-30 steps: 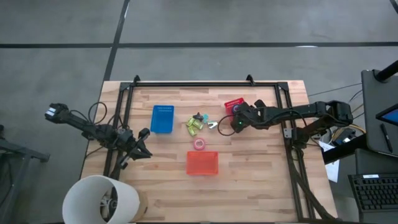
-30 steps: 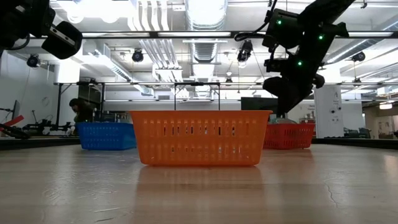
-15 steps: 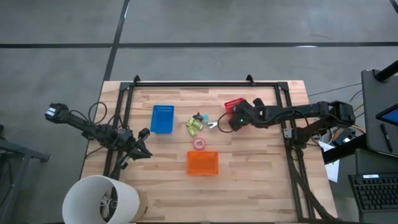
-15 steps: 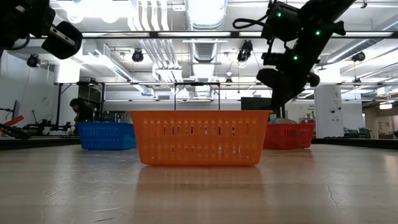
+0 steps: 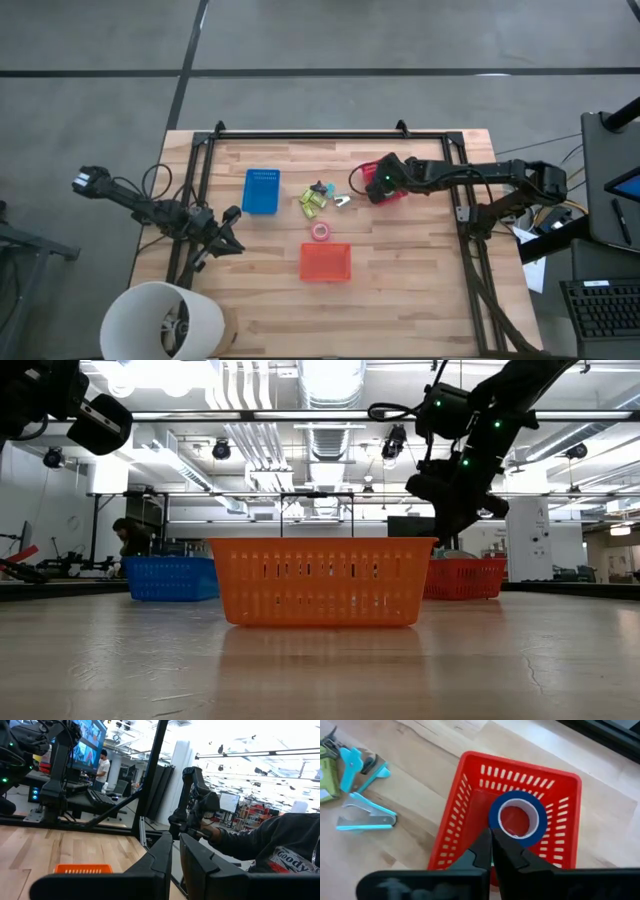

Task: Pick and place Stapler, Stapler remover, tape
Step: Put the green tape into the red basket, then put the pink tape into the red basket

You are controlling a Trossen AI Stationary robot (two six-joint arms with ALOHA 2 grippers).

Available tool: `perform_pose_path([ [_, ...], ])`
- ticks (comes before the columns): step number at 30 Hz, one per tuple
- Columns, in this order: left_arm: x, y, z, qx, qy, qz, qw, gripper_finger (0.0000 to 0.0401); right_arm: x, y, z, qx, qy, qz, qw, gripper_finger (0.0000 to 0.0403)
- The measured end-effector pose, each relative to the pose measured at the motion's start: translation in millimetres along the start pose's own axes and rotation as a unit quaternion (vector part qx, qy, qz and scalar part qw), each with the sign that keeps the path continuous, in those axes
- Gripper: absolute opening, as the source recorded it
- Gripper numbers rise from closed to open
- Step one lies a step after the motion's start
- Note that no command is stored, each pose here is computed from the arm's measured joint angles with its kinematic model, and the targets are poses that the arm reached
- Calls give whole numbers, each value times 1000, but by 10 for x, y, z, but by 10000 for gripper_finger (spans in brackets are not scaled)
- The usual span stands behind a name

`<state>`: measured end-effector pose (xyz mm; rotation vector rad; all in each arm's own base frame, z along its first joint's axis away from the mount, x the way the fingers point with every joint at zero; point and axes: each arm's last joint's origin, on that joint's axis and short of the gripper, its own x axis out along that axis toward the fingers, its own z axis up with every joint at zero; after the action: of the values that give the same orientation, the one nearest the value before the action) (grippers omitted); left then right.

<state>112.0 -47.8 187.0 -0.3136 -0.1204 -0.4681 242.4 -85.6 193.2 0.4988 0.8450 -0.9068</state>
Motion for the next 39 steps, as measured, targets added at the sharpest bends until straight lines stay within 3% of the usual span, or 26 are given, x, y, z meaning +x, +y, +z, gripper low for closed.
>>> perform_pose_path([
  [16,0,0,0,0,0,0,1000,39,3,-57,-81,19,64,0,998,8],
  [27,0,0,1,0,0,0,1000,39,-186,97,91,-23,-13,35,999,8],
  [30,0,1,0,0,0,0,1000,39,-254,238,136,-52,-44,84,994,8],
  [36,0,0,0,0,0,0,1000,39,-365,582,164,-74,-105,242,962,9],
  [39,0,0,1,0,0,0,1000,39,-337,711,147,-68,-101,265,957,19],
])
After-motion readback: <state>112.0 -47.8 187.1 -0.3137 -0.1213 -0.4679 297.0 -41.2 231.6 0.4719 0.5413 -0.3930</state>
